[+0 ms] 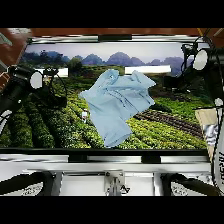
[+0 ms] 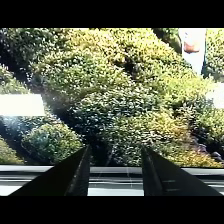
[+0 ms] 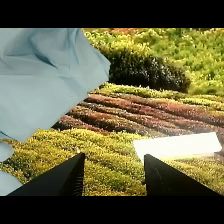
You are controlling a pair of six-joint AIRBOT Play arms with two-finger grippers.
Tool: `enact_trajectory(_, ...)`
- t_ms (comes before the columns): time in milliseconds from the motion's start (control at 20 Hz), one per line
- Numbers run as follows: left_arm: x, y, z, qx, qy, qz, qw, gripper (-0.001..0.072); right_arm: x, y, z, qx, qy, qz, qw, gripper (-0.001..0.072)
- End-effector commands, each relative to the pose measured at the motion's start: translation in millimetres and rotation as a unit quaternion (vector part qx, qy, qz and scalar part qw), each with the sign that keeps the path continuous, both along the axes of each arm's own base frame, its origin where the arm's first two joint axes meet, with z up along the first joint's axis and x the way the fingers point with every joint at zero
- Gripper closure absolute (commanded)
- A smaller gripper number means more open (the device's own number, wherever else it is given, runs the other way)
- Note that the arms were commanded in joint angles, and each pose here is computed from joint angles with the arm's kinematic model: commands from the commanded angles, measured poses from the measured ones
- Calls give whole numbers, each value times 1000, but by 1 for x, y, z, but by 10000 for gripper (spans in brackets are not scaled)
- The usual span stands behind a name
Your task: Fold the shirts.
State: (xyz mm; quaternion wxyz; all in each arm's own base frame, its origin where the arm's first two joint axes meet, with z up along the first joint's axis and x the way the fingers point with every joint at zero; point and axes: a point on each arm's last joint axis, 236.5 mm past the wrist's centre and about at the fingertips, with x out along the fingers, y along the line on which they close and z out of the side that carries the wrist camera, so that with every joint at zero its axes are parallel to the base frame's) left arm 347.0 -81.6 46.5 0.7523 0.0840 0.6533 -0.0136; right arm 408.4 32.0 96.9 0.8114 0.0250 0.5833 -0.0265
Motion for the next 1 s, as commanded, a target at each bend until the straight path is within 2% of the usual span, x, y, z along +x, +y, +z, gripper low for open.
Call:
enact_trajectory(0,0,0,0,0,0,0,1000,289,6,1,2,2,-13,1,1000,210)
enact_trajectory(300,0,0,0,0,0,0,1000,289,16,5,6,11,-35,-3,999,210)
enact_trajectory(550,0,0,0,0,0,0,1000,289,42,51,3,108,-69,9,992,210)
enact_trajectory(800,2,-1,0,-1,-3,0,1000,289,60,82,-34,114,-54,44,991,207)
enact_trajectory(850,10,-4,1,-7,-20,-3,1000,289,59,88,-43,114,-43,49,991,87)
enact_trajectory(900,18,-9,1,-18,-36,-5,999,289,58,94,-52,113,-34,54,992,31)
enact_trajectory(950,25,-18,2,-36,-51,-8,998,289,58,98,-58,112,-28,57,992,31)
